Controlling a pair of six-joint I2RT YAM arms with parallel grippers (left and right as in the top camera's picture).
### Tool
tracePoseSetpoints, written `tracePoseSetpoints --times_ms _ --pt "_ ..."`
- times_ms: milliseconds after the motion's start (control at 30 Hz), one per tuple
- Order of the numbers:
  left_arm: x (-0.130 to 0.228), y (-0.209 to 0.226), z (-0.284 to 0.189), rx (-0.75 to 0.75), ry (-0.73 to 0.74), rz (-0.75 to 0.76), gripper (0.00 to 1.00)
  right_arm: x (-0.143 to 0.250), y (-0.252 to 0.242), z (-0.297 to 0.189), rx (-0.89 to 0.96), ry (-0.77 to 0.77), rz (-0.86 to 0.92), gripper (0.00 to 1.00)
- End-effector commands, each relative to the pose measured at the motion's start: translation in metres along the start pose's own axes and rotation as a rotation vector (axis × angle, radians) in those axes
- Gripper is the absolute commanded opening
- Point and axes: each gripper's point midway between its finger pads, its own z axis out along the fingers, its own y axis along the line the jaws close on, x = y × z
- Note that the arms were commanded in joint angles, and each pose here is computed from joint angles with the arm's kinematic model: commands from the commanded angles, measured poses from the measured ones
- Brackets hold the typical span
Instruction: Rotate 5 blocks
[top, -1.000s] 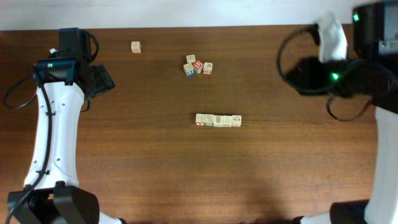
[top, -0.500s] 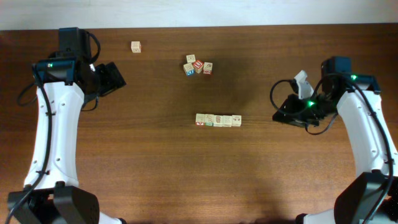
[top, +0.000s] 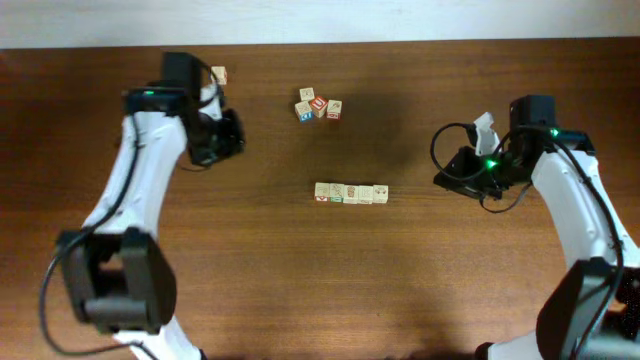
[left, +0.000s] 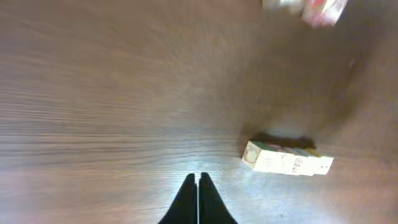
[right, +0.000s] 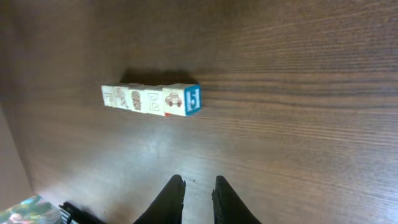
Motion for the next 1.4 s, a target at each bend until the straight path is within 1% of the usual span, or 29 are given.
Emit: tracePoseSetpoints --times_ms 0,67,133,233,333,500,600,967,1167,1367 --pt "0.015 -0.011 0.034 0.033 0.092 0.04 0.0 0.005 -0.008 0.027 -0.003 0.073 -0.014 0.18" --pt "0.019 -0.016 0.045 0.033 0.114 0.062 0.0 0.009 -0.009 0.039 -0.001 0.107 -0.04 0.18" --pt "0.023 -0.025 0.051 0.063 0.129 0.121 0.0 0.012 -0.008 0.05 -0.001 0.134 -0.065 0.17" --pt "0.024 -0.031 0.06 0.094 0.14 0.172 0.0 0.01 -0.006 0.062 -0.004 0.14 -0.092 0.18" --pt "0.027 -0.039 0.067 0.164 0.159 0.233 0.0 0.006 -0.006 0.064 -0.005 0.126 -0.116 0.18" --pt "0.028 -0.038 0.078 0.184 0.177 0.265 0.0 0.0 -0.013 0.065 0.037 0.104 -0.138 0.17" --pt "0.036 -0.045 0.086 0.258 0.216 0.311 0.0 -0.002 -0.014 0.067 0.037 0.103 -0.162 0.17" --pt "0.039 -0.044 0.093 0.254 0.231 0.312 0.0 0.002 -0.022 0.079 0.041 0.137 -0.148 0.17" --pt "0.051 -0.055 0.101 0.261 0.252 0.39 0.0 0.001 -0.01 0.091 0.032 0.132 -0.223 0.17" --pt "0.056 -0.053 0.112 0.257 0.278 0.386 0.0 -0.004 -0.004 0.095 0.03 0.113 -0.255 0.17"
